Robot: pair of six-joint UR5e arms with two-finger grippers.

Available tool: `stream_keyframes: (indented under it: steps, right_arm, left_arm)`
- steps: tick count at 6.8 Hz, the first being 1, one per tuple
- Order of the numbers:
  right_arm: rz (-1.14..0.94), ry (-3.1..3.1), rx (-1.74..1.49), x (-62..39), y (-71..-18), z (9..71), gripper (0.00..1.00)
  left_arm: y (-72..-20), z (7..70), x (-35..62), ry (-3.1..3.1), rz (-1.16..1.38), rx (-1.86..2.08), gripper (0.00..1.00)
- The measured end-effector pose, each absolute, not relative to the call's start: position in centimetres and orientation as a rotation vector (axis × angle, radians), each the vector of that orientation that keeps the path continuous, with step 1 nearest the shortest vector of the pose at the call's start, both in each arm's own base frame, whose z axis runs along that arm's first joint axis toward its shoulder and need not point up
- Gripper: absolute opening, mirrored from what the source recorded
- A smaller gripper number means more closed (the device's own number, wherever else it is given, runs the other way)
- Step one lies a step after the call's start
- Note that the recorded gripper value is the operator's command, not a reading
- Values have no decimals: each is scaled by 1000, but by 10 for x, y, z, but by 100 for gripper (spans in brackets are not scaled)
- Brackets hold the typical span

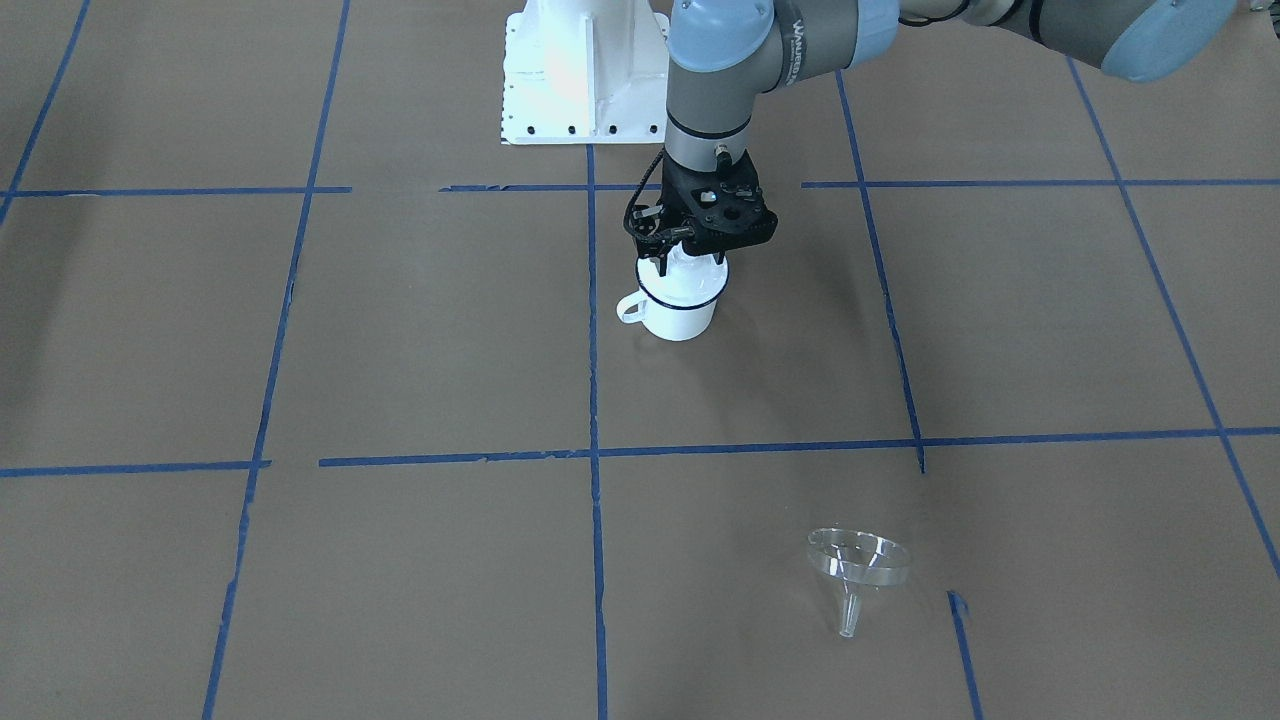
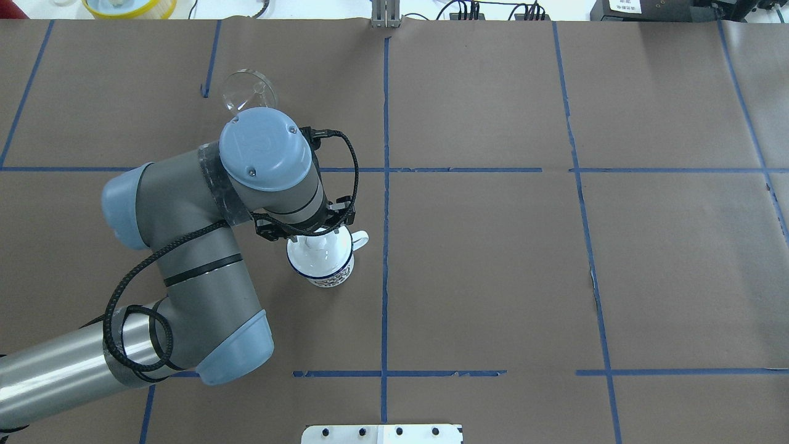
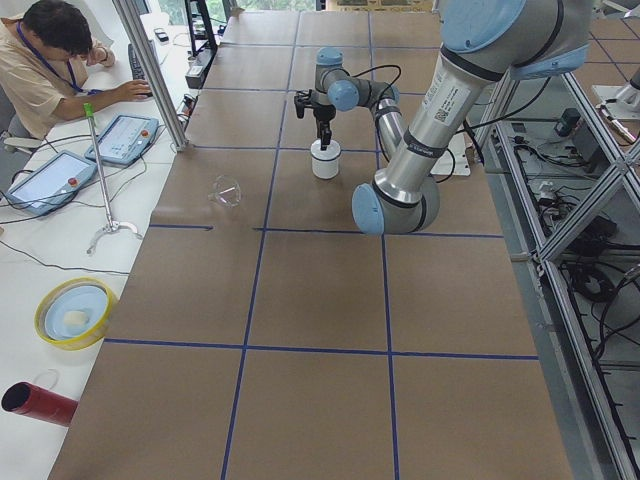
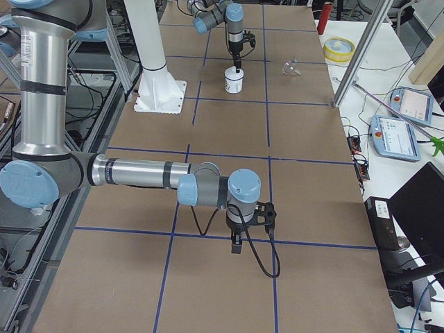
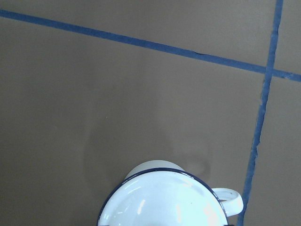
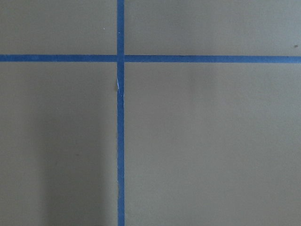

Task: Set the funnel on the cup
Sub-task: 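Move the left gripper over the white lid on the mug, then close the left gripper on the lid knob and lift it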

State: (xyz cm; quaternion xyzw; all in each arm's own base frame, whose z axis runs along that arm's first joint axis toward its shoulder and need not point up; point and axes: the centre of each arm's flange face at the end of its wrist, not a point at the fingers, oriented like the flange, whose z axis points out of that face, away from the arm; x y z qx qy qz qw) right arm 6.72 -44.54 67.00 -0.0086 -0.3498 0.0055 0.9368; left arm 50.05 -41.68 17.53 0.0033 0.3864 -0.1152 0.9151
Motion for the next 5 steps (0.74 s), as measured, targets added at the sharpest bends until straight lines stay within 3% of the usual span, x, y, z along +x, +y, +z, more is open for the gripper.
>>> stream_keyframes:
  steps: [5]
  right_arm:
    - [11,-715,-18,67,-445,670,100]
  left_arm:
    - [-407,170,501,810,-213,1,69]
